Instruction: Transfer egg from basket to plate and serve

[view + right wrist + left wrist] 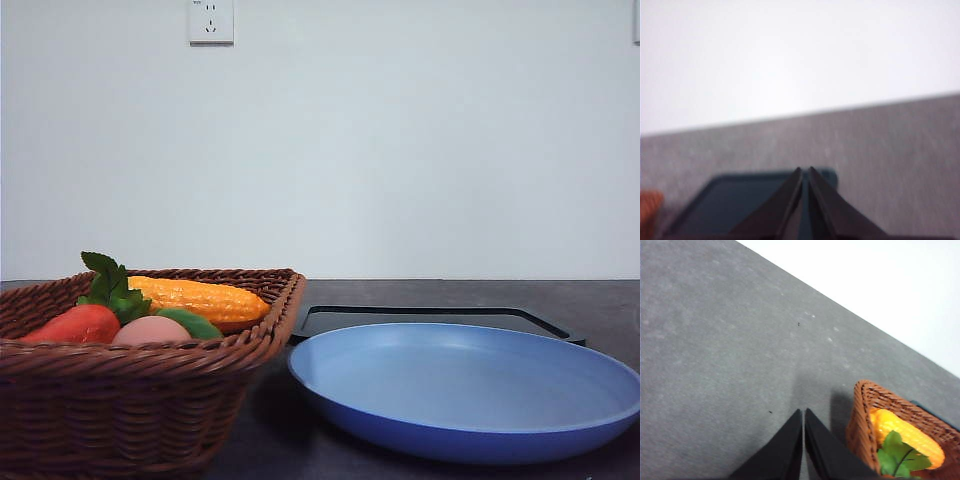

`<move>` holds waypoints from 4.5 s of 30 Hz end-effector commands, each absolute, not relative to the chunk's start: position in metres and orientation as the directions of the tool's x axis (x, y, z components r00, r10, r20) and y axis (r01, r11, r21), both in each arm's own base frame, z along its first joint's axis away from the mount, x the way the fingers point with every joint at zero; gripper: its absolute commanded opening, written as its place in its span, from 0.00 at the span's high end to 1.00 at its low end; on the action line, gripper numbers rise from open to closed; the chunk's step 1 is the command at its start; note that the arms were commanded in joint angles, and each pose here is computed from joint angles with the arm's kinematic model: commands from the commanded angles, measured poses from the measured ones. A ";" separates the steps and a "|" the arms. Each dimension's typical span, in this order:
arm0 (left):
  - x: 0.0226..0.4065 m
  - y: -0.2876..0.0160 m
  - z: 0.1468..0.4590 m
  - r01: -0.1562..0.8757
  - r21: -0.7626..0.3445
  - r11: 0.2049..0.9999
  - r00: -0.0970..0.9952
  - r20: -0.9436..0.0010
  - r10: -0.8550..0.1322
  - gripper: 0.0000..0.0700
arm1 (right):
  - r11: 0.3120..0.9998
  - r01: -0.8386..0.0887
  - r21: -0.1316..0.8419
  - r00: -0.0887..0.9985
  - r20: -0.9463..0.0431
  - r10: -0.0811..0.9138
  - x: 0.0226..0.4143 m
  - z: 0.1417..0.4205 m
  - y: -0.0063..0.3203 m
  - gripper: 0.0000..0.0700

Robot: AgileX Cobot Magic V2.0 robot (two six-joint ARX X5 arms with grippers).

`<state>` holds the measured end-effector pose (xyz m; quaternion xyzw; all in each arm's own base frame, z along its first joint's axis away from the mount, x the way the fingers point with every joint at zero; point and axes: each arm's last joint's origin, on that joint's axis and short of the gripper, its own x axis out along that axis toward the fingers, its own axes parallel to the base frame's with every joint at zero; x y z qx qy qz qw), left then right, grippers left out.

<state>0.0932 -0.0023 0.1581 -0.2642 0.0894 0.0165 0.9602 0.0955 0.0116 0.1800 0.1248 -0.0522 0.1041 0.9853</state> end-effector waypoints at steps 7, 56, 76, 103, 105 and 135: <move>0.094 -0.006 0.159 0.023 -0.552 0.833 0.978 -0.159 -0.133 1.00 | 0.923 -0.258 0.285 0.951 0.246 0.190 0.093 0.191 0.011 1.00; 0.167 -0.067 0.264 0.378 -0.491 0.785 0.567 -0.548 -0.616 0.64 | 0.876 -0.072 0.477 0.422 -0.781 0.461 0.183 0.200 0.033 0.60; 0.165 -0.073 0.264 0.384 -0.512 0.768 0.548 -0.543 -0.636 0.53 | 0.865 -0.126 0.485 0.282 -0.819 0.500 0.212 0.157 0.062 0.78; 0.154 -0.094 0.263 0.358 -0.607 0.710 0.450 -0.554 -0.701 0.39 | 0.864 -0.058 0.500 0.460 -0.755 0.468 0.192 0.198 0.028 1.00; 0.153 -0.100 0.261 0.349 -0.623 0.700 0.424 -0.561 -0.711 0.39 | 0.864 -0.052 0.500 0.505 -0.733 0.455 0.187 0.206 0.022 1.00; 0.189 -0.163 0.190 0.193 -0.367 0.910 0.254 -0.877 -0.407 0.39 | 0.867 -0.059 0.495 0.624 -0.659 0.419 0.167 0.230 0.009 1.00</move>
